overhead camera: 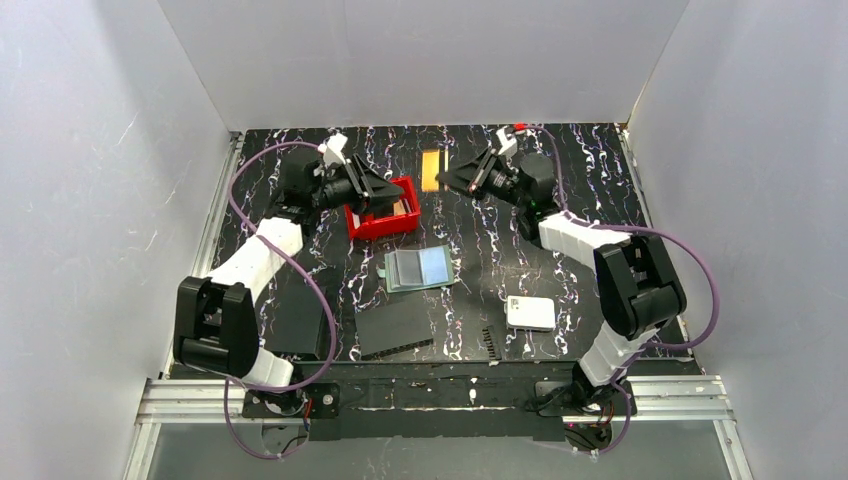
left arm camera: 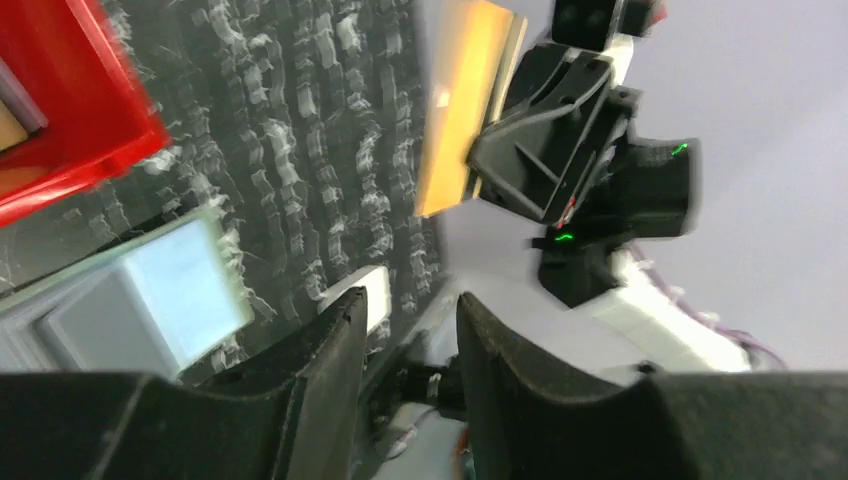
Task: Put the credit cards into the card holder
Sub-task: Pick up the credit card from the storage box, then insert the credit card into the card holder.
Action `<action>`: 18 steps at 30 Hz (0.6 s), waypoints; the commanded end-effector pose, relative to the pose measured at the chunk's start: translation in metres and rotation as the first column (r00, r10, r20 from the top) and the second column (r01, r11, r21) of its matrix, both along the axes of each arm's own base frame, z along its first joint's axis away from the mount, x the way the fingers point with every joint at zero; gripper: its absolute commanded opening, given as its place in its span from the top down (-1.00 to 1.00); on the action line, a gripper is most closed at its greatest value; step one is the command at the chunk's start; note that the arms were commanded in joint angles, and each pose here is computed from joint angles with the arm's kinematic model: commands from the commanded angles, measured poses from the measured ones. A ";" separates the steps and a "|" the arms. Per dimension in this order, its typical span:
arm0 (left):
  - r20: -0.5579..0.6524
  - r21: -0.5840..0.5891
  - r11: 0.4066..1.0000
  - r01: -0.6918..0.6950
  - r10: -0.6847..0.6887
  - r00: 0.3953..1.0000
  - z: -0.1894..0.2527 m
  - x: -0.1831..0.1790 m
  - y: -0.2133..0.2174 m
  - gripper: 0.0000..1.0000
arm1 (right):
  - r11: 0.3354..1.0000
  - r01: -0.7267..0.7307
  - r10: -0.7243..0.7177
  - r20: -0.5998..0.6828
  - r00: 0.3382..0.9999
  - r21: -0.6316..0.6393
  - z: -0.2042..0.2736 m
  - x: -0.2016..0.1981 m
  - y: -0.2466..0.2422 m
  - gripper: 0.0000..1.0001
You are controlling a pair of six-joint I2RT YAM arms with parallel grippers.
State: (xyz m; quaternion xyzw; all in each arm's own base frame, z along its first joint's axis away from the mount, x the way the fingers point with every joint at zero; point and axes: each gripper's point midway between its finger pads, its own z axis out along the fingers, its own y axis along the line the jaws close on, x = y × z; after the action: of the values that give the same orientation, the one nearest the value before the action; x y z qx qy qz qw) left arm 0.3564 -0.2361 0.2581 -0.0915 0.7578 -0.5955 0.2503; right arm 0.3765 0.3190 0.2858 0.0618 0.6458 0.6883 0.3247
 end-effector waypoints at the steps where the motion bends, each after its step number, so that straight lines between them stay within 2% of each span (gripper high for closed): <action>1: -0.097 0.433 0.890 0.142 -0.111 0.989 -0.082 -0.051 0.004 0.42 | 0.771 -0.335 0.274 -0.193 0.942 -0.542 -0.150 -0.066 -0.024 0.97; 3: -0.144 0.496 0.849 0.184 -0.128 0.981 -0.114 -0.064 -0.007 0.64 | 0.749 -0.436 0.345 -0.269 0.899 -0.498 -0.172 -0.089 -0.024 0.97; 6: -0.204 0.592 0.768 0.245 -0.152 0.967 -0.163 -0.078 -0.014 0.83 | 0.704 -0.521 0.388 -0.354 0.851 -0.483 -0.203 -0.110 -0.020 0.97; 13: -0.289 0.687 0.659 0.305 -0.137 0.947 -0.210 -0.095 0.004 0.95 | 0.661 -0.590 0.417 -0.427 0.802 -0.463 -0.239 -0.129 -0.017 0.97; 18: -0.308 0.732 0.607 0.308 -0.109 0.945 -0.230 -0.097 0.017 1.00 | 0.665 -0.585 0.410 -0.428 0.806 -0.465 -0.243 -0.128 -0.016 0.97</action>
State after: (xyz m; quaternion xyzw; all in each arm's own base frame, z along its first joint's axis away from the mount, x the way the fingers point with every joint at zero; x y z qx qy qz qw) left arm 0.2633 -0.2373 0.0439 0.0324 0.9564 -0.2717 0.1022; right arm 0.2492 0.3010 0.0385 -0.1003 0.8635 0.4939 0.0185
